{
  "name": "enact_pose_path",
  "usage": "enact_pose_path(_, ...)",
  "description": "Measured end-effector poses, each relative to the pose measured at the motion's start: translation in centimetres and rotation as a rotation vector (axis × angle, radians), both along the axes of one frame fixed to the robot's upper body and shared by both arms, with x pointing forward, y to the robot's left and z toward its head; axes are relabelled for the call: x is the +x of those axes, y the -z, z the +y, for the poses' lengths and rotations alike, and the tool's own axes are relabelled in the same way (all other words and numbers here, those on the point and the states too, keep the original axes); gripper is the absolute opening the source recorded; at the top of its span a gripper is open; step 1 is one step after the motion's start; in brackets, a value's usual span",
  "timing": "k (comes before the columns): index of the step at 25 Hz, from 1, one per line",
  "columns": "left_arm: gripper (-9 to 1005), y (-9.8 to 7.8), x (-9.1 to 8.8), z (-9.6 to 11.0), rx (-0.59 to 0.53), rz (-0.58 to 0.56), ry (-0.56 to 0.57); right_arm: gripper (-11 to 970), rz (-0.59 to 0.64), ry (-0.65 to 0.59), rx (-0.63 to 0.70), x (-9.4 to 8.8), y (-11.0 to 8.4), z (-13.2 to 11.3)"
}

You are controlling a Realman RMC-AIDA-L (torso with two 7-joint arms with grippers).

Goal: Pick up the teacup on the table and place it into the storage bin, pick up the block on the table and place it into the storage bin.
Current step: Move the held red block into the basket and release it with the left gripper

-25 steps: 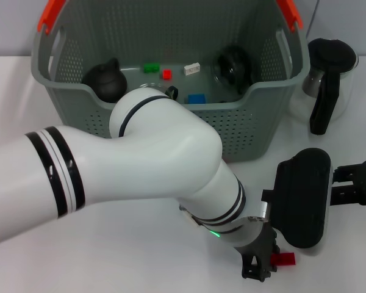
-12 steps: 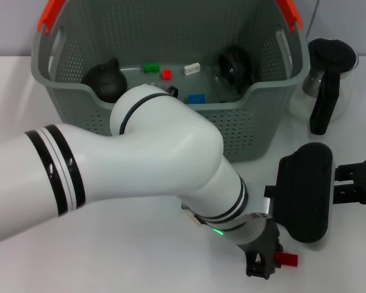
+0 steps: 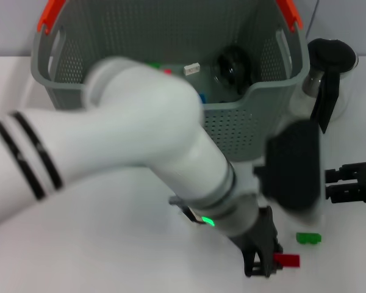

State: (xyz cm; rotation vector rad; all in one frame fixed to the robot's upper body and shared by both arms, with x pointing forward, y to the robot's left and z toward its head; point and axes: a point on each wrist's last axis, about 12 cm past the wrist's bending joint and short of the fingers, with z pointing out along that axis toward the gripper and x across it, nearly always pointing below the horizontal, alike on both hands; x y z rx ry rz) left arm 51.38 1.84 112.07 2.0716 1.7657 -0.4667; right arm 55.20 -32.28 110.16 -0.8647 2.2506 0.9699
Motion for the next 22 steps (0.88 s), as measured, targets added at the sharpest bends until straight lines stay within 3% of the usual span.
enact_pose_path(3,196,-3.2,0.1,2.1,-0.082,0.114,-0.096,684,0.002,0.012,0.004,-0.1,-0.1,-0.4)
enact_pose_path(6,197,-7.2,0.6,5.2,-0.232,0.226,-0.222,684,0.001,0.029,0.009,-0.3,-0.1,-0.9)
enact_pose_path(9,200,-11.0,2.7,8.7,-0.41,0.241,-0.371,683,0.002,0.031,0.016,-0.3,-0.1,-0.9)
enact_pose_path(11,201,-13.1,5.2,11.5,-0.521,0.203,-0.5,683,0.002,0.025,0.019,-0.3,-0.2,-0.8)
enact_pose_path(14,203,-14.6,8.4,14.6,-0.608,0.139,-0.656,684,0.002,0.016,0.022,-0.2,-0.4,-0.7)
enact_pose_path(18,206,-15.6,12.2,16.9,-0.656,0.026,-0.816,681,0.001,0.004,0.025,-0.1,-0.7,-0.5)
enact_pose_path(22,387,-15.6,14.6,17.4,-0.652,0.013,-0.891,677,-0.001,-0.004,0.028,0.0,-0.8,-0.3)
